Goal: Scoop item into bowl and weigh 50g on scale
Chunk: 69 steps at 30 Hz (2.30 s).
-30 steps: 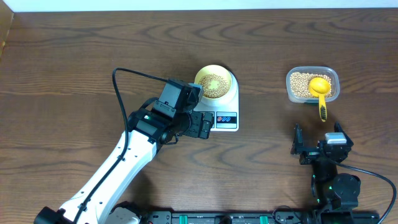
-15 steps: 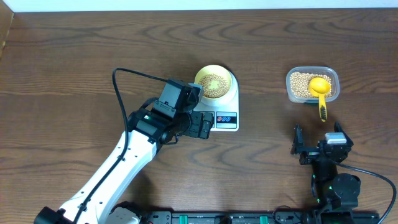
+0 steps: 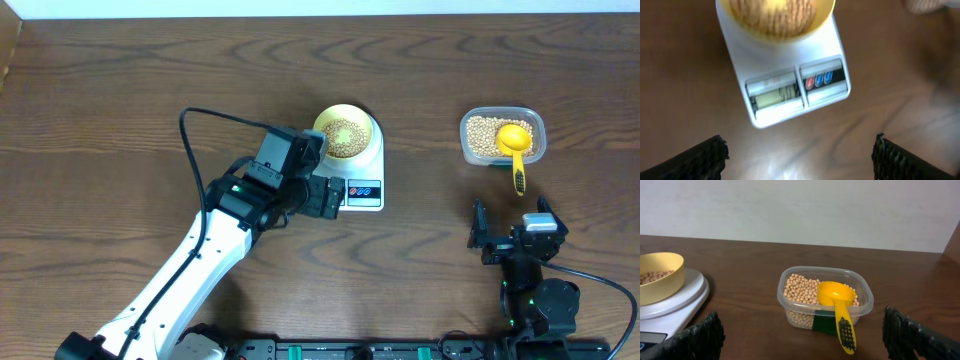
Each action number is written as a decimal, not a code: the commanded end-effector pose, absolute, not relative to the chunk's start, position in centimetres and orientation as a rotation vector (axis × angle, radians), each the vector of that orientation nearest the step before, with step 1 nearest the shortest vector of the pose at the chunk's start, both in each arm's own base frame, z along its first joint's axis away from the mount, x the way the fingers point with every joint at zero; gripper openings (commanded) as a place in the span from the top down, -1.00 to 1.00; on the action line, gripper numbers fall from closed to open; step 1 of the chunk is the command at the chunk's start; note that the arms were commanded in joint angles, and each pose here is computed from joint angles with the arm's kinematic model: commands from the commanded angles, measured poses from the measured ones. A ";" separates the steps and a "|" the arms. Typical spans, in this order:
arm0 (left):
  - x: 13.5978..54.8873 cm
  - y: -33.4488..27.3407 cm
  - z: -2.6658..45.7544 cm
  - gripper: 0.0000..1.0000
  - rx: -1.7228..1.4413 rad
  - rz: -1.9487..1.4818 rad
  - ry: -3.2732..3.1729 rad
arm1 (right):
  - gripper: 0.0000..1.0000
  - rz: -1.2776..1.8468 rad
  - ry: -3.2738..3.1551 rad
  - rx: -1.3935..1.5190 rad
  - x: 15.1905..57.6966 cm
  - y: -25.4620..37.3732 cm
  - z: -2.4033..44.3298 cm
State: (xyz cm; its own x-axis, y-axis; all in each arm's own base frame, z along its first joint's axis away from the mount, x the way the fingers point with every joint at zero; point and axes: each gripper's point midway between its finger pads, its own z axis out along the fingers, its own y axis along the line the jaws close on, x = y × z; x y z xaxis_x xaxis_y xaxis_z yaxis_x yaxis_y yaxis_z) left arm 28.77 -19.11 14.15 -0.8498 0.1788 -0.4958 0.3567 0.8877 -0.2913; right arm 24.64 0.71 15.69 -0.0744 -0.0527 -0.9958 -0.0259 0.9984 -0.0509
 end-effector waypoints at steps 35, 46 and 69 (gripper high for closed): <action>29.2 -3.6 25.7 -0.89 -0.124 -0.034 2.086 | -0.99 -0.024 1.644 -0.084 24.6 1.1 15.6; 27.1 -0.7 25.5 -0.89 -0.225 -0.044 1.922 | -0.98 -0.024 1.644 -0.084 24.6 1.1 15.6; 25.1 2.6 23.1 -0.89 -0.329 -0.046 1.583 | -0.98 -0.024 1.644 -0.084 24.6 1.1 15.6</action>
State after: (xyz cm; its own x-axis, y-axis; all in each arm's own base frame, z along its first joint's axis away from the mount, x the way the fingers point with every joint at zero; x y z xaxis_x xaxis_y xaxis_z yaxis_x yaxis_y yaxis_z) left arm 25.31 2.51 23.21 -0.0289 -0.2407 -0.9702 -0.1836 0.9554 -0.2315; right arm 24.64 0.71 15.70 -0.0738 -0.0591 -0.9955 -0.0264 0.9980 -0.0573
